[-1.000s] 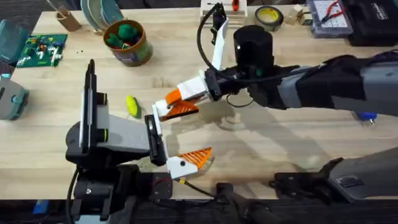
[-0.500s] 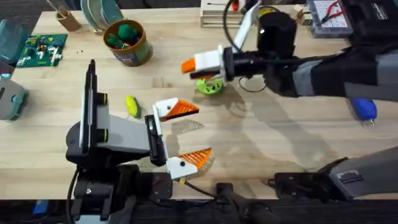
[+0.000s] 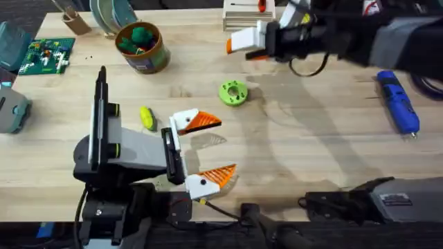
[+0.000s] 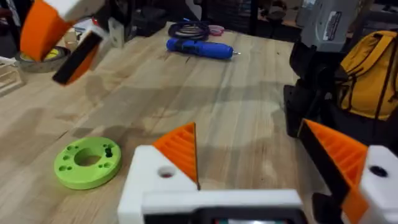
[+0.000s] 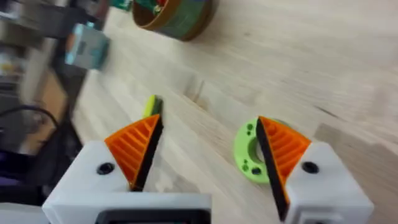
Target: Pick up the gripper from the table and insert it into the empty holder that is missing its gripper. Then pick up a screw, insert it into the mounting hole, and use the screwdriver to tighten it. Finally, clean up the table by picking up the vegetable and placing it into the bucket.
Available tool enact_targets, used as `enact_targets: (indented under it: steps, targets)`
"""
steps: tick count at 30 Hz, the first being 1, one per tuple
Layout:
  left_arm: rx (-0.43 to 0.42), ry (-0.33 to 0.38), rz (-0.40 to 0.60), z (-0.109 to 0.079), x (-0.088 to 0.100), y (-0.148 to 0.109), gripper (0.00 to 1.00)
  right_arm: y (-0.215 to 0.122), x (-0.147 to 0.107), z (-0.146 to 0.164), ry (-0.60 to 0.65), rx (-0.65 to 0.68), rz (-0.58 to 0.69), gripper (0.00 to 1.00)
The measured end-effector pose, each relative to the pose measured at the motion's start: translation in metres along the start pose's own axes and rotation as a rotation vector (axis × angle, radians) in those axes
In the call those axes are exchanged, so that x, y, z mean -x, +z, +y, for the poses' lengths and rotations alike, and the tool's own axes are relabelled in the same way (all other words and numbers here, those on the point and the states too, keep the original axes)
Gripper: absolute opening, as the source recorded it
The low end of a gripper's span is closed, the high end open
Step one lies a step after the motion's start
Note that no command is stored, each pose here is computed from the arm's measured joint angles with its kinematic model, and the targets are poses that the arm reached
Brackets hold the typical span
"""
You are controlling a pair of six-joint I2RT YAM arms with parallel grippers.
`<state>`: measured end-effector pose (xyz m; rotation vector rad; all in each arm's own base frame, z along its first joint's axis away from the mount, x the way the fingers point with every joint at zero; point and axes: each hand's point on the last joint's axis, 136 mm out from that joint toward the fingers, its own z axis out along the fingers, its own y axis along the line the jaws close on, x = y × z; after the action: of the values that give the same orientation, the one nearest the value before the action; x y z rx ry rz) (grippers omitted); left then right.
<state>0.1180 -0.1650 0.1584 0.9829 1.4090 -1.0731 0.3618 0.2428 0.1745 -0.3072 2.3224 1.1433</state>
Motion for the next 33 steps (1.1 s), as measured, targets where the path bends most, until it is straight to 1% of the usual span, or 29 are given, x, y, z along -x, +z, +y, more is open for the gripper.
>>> enact_targets:
  steps: [2, 4, 7, 8, 12, 16, 21, 25, 29, 33]
  targets:
    - [0.0, -0.001, 0.0, 0.0, 0.0, 0.0, 0.993, -0.012, 0.007, 0.004, -0.04, -0.057, 0.007, 0.949]
    - [0.0, 0.0, 0.0, 0.0, 0.0, 0.0, 0.993, -0.024, 0.01, 0.006, -0.067, -0.122, 0.026, 0.949]
    - [0.0, -0.001, 0.0, 0.0, 0.0, 0.0, 0.993, -0.037, 0.007, 0.006, -0.118, -0.224, 0.059, 0.95]
    - [0.0, -0.001, 0.0, 0.0, 0.0, 0.0, 0.993, -0.037, 0.003, 0.004, -0.136, -0.254, 0.074, 0.95]
    - [0.0, 0.0, 0.0, 0.0, 0.0, 0.0, 0.993, -0.03, -0.026, 0.003, -0.204, -0.353, 0.175, 0.952]
    - [0.0, 0.0, 0.0, 0.0, 0.0, 0.0, 0.993, -0.021, -0.038, 0.011, -0.267, -0.376, 0.209, 0.952]
    - [0.0, -0.001, 0.0, 0.0, 0.0, 0.0, 0.993, -0.013, -0.045, 0.013, -0.29, -0.392, 0.231, 0.951]
    - [-0.009, -0.007, 0.001, -0.002, -0.001, 0.0, 0.993, -0.002, -0.056, 0.006, -0.289, -0.406, 0.274, 0.947]
    - [-0.019, -0.01, 0.002, -0.003, -0.001, 0.0, 0.993, 0.009, -0.066, -0.006, -0.274, -0.421, 0.32, 0.897]
    - [-0.019, -0.01, 0.002, -0.003, -0.001, 0.0, 0.993, 0.017, -0.074, -0.016, -0.257, -0.437, 0.355, 0.892]
